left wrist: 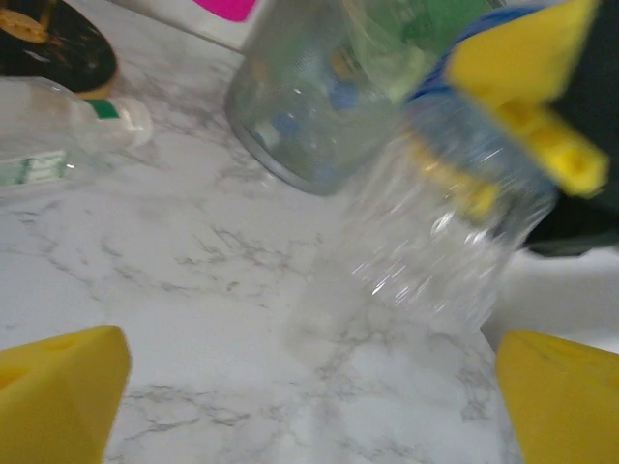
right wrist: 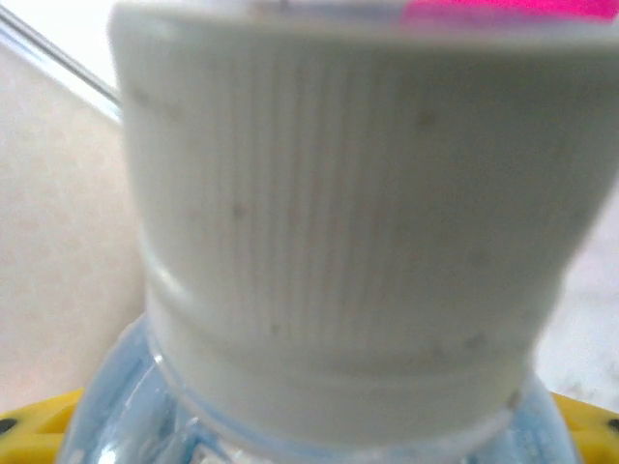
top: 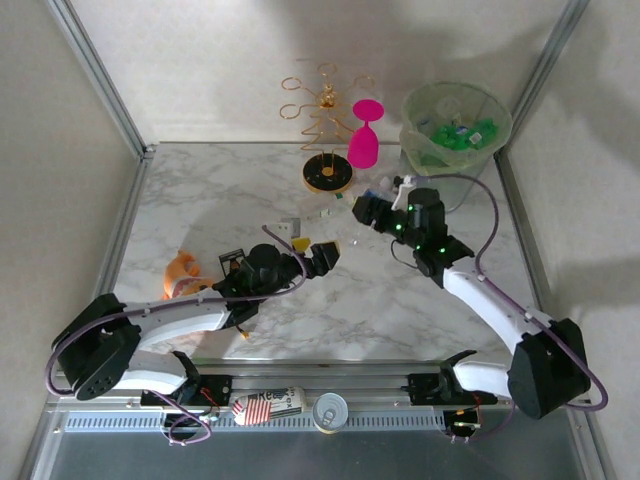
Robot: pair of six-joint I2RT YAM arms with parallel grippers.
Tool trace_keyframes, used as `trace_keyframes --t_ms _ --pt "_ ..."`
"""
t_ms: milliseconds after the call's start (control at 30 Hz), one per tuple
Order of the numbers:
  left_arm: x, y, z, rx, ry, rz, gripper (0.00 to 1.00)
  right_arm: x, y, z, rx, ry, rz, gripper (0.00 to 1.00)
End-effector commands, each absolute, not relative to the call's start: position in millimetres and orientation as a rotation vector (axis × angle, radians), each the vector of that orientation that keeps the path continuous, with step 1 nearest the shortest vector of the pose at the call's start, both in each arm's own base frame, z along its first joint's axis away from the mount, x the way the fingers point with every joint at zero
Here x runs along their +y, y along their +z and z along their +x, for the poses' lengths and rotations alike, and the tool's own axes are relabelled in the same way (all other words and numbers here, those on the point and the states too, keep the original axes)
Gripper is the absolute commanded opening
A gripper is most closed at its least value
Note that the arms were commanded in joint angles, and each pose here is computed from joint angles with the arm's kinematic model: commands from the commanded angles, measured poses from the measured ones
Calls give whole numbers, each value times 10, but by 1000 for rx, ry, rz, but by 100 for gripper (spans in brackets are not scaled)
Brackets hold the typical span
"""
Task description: Put the plastic bottles in the bin
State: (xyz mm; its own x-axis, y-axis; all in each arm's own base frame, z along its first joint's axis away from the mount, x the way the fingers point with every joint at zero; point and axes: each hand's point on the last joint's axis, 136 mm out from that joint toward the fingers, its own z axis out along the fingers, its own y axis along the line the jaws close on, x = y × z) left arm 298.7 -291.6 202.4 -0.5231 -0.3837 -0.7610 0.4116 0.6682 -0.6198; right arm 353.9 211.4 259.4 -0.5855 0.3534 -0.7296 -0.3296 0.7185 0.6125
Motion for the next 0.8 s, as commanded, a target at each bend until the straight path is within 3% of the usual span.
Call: trace_keyframes --t_ms 0,367,767 --pt "-2662 1923 3068 1891 -874 -57 100 1775 3072 3697 1884 758 -1 57" --pt "-2297 1667 3037 1911 -819 -191 100 657 4218 4410 1658 492 182 56" --pt "-1977 1503 2986 1919 -758 -256 100 184 4429 5232 1484 522 463 54"
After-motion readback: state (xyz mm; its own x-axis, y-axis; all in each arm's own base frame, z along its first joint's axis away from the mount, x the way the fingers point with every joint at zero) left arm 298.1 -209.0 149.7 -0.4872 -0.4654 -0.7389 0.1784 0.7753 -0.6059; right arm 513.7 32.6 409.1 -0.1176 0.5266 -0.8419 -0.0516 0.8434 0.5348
